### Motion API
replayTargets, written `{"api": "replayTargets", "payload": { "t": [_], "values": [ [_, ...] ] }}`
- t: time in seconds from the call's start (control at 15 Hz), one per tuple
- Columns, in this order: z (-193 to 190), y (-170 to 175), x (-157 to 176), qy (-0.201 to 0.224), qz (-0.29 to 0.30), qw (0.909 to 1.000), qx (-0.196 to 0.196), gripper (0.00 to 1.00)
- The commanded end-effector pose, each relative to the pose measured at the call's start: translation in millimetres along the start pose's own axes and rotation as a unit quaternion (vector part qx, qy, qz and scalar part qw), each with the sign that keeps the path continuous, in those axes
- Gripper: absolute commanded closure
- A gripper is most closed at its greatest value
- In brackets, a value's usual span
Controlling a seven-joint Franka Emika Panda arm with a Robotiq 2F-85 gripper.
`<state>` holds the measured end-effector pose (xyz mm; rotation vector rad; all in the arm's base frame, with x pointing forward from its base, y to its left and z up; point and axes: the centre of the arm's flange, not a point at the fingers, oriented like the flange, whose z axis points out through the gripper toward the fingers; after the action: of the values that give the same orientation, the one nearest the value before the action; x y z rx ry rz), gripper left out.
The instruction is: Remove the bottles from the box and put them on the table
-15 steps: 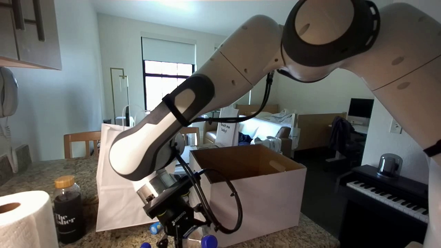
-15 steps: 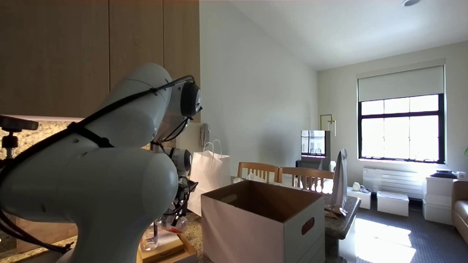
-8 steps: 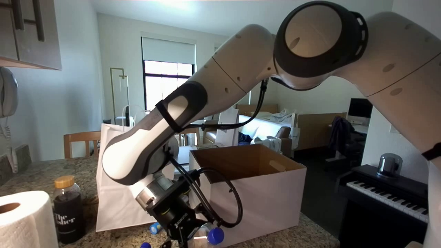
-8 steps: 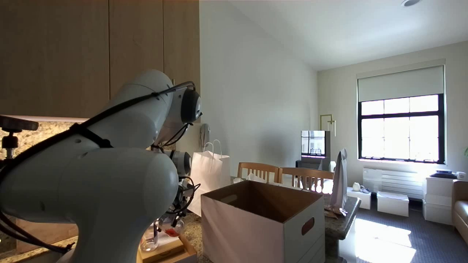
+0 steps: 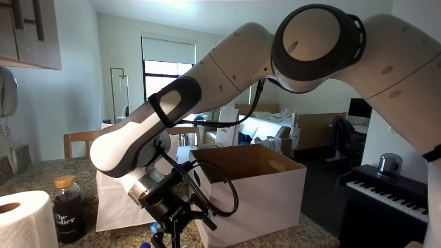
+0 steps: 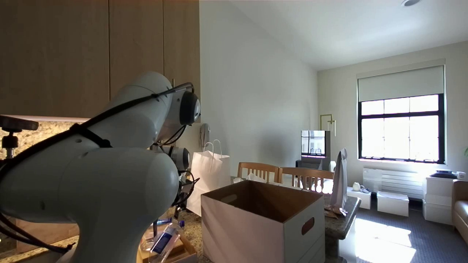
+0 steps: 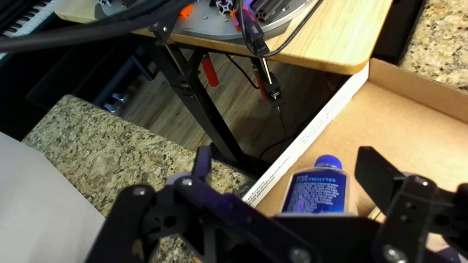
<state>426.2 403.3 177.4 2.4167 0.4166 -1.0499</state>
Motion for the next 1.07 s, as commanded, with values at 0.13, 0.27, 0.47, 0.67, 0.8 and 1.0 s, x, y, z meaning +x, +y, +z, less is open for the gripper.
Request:
{"api": "replayTargets", "payload": {
  "t": [0.13, 0.27, 0.47, 0.67, 0.8, 1.0],
  "values": [
    [-23.5, 3.9, -5.6, 0.007, 0.005, 0.9999, 0.007, 0.0],
    [-35.8, 14.1, -12.7, 0.039, 0.02, 0.9988, 0.024, 0.0],
    [-52.3, 31.8, -34.5, 0.092, 0.031, 0.9941, 0.049, 0.0],
    [-75.2, 53.4, -61.2, 0.162, 0.051, 0.9812, 0.091, 0.0],
    [-85.9, 75.3, -77.2, 0.209, 0.064, 0.9687, 0.118, 0.0],
    [-92.3, 116.3, -98.3, 0.281, 0.086, 0.9433, 0.155, 0.0]
  ]
}}
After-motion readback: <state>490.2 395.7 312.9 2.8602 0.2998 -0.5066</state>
